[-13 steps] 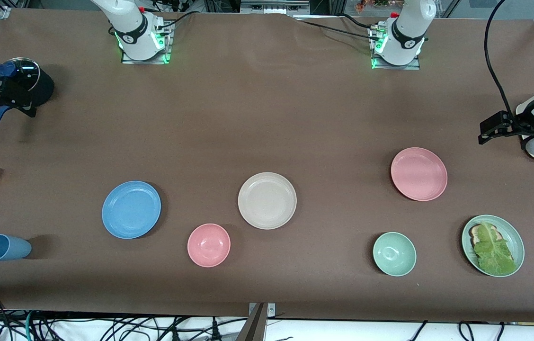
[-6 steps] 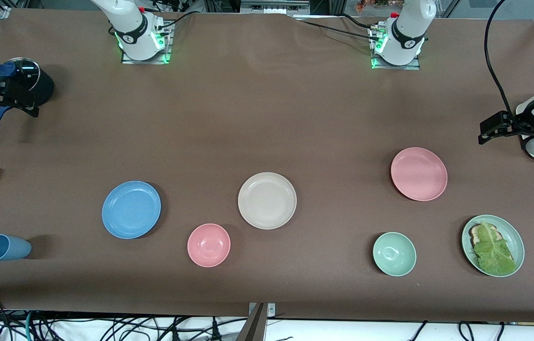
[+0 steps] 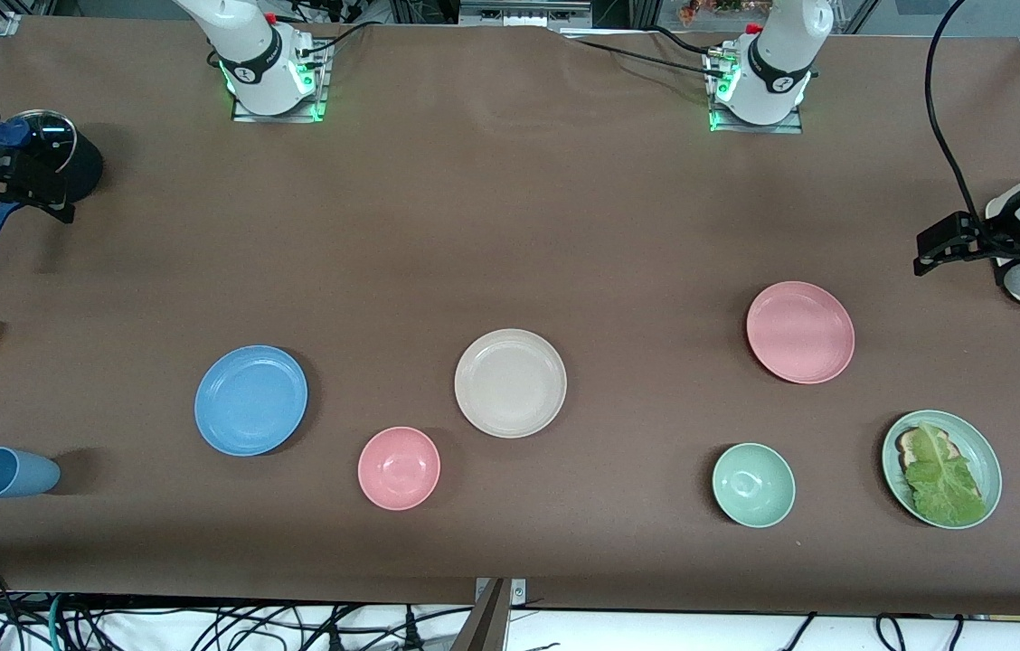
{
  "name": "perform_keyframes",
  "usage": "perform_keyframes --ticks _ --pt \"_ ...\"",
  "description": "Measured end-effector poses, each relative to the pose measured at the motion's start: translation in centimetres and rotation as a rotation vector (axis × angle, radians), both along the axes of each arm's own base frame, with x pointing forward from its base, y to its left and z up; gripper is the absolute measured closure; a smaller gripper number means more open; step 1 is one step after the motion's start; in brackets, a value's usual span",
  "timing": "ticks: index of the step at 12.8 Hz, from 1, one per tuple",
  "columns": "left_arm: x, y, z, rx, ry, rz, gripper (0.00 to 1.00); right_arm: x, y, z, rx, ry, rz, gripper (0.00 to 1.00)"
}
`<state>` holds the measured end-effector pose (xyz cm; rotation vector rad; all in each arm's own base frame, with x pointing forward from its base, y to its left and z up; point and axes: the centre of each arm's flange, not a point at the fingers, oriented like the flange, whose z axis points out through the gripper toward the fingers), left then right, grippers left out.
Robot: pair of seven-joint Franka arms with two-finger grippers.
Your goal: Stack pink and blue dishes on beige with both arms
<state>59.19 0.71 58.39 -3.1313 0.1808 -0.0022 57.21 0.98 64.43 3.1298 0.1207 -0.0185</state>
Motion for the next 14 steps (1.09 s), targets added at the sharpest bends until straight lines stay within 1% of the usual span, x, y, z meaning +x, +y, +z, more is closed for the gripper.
perform_keyframes --ticks 5,9,14 --pt "0.0 0.0 0.0 0.0 0.0 0.0 0.0 -0.05 0.03 -0.14 0.0 0.007 0.001 0.0" --pt "-0.01 0.0 -0.01 0.0 0.001 0.0 0.0 -0.17 0.22 -0.42 0.0 0.023 0.004 0.0" --pt "-0.01 -0.03 -0.03 0.0 0.002 0.0 0.0 -0.12 0.22 -0.54 0.0 0.025 0.008 0.0"
